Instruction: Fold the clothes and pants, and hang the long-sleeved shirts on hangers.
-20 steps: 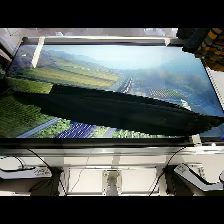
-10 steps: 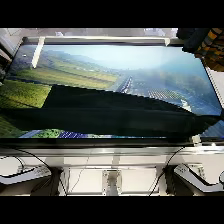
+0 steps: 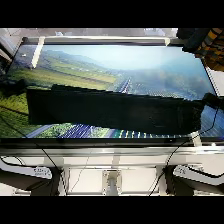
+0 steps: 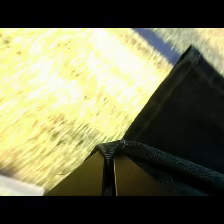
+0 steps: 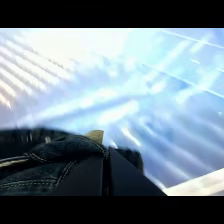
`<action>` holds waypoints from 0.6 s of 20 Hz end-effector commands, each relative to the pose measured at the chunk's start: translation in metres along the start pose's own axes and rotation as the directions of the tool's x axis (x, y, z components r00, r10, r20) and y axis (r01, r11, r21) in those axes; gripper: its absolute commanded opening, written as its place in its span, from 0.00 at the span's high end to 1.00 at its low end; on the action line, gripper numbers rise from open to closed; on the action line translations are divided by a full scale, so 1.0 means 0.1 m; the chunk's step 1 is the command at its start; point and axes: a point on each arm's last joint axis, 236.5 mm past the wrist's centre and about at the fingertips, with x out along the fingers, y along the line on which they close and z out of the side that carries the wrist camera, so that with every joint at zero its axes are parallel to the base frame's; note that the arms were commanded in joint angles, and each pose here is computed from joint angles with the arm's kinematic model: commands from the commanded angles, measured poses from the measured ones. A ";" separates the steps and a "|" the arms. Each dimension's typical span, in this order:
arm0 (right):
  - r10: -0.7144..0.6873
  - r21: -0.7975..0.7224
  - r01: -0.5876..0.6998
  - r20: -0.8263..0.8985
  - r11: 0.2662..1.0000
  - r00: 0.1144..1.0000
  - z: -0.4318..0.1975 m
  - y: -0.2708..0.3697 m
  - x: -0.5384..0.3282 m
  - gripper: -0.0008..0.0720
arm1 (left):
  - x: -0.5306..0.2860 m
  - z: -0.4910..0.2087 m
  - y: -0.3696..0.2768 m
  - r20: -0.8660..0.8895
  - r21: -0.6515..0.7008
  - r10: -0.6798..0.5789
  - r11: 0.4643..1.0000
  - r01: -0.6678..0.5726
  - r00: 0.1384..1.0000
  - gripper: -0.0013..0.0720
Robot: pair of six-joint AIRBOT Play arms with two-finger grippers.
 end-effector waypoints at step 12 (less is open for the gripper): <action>-0.017 0.183 0.003 0.072 0.983 0.997 0.19 -0.03 0.54 0.91 | 0.63 0.42 -0.64 0.208 0.082 -0.060 0.996 0.043 0.976 0.58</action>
